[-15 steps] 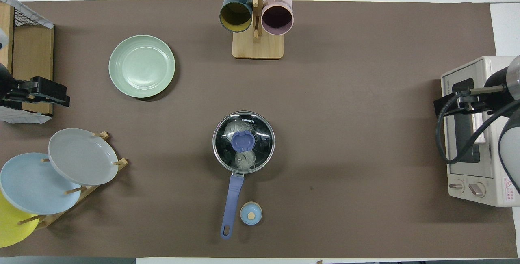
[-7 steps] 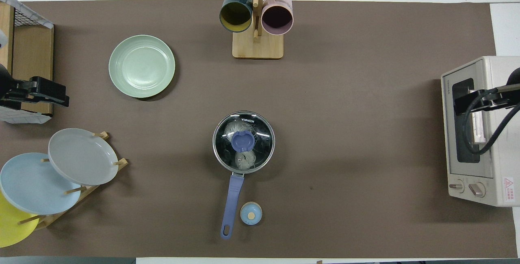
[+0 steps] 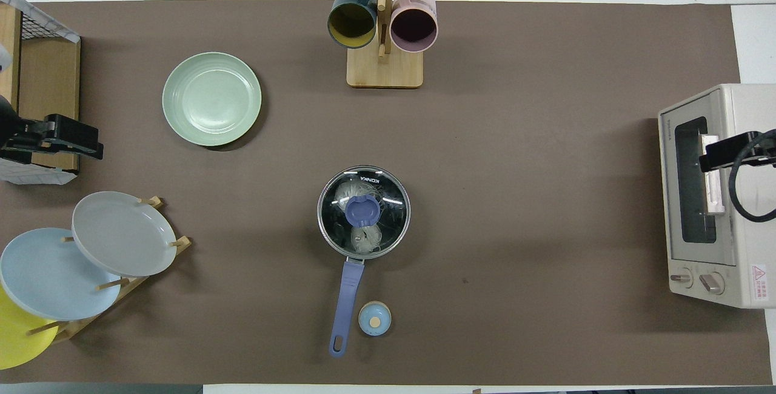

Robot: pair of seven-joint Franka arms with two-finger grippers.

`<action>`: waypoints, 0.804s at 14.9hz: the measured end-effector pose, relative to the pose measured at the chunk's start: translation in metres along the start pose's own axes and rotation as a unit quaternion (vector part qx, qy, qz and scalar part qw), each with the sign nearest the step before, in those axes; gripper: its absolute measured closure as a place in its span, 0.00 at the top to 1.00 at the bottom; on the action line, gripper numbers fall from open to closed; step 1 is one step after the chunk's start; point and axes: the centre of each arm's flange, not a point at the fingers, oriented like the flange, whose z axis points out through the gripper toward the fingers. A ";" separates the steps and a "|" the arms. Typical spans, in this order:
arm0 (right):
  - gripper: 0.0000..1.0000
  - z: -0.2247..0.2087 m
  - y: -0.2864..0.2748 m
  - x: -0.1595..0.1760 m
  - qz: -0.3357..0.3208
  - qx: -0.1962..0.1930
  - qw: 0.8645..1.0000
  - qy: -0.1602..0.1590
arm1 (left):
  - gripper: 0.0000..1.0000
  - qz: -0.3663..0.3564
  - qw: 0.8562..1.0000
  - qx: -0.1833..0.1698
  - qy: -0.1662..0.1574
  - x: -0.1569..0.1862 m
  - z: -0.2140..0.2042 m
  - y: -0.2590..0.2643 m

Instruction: Transfer vermicelli from plate to pot

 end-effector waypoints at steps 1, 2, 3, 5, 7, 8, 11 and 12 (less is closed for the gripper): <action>1.00 -0.002 -0.008 0.000 -0.006 -0.001 1.000 0.001 | 1.00 0.000 1.000 0.000 0.000 0.000 0.000 0.000; 1.00 -0.003 -0.016 -0.001 -0.013 -0.001 1.000 0.001 | 1.00 0.000 1.000 0.000 0.000 0.000 0.000 0.000; 1.00 -0.002 -0.024 0.000 -0.019 -0.001 1.000 0.000 | 1.00 0.000 1.000 0.000 0.000 0.000 0.000 0.000; 1.00 0.006 -0.035 0.005 -0.022 -0.001 1.000 -0.014 | 1.00 0.000 1.000 0.000 0.000 0.000 0.000 0.000; 1.00 0.010 -0.036 0.009 -0.022 -0.001 1.000 -0.019 | 1.00 0.000 1.000 0.000 0.000 0.000 0.000 0.000; 1.00 0.010 -0.036 0.010 -0.022 -0.001 1.000 -0.019 | 1.00 0.000 1.000 0.000 0.000 0.000 0.000 0.000; 1.00 0.005 -0.036 0.010 -0.017 0.000 1.000 -0.014 | 1.00 0.000 1.000 0.000 0.000 0.000 0.000 0.000; 1.00 0.004 -0.035 0.010 -0.016 0.002 1.000 -0.013 | 1.00 0.000 1.000 0.000 0.000 0.000 0.000 0.000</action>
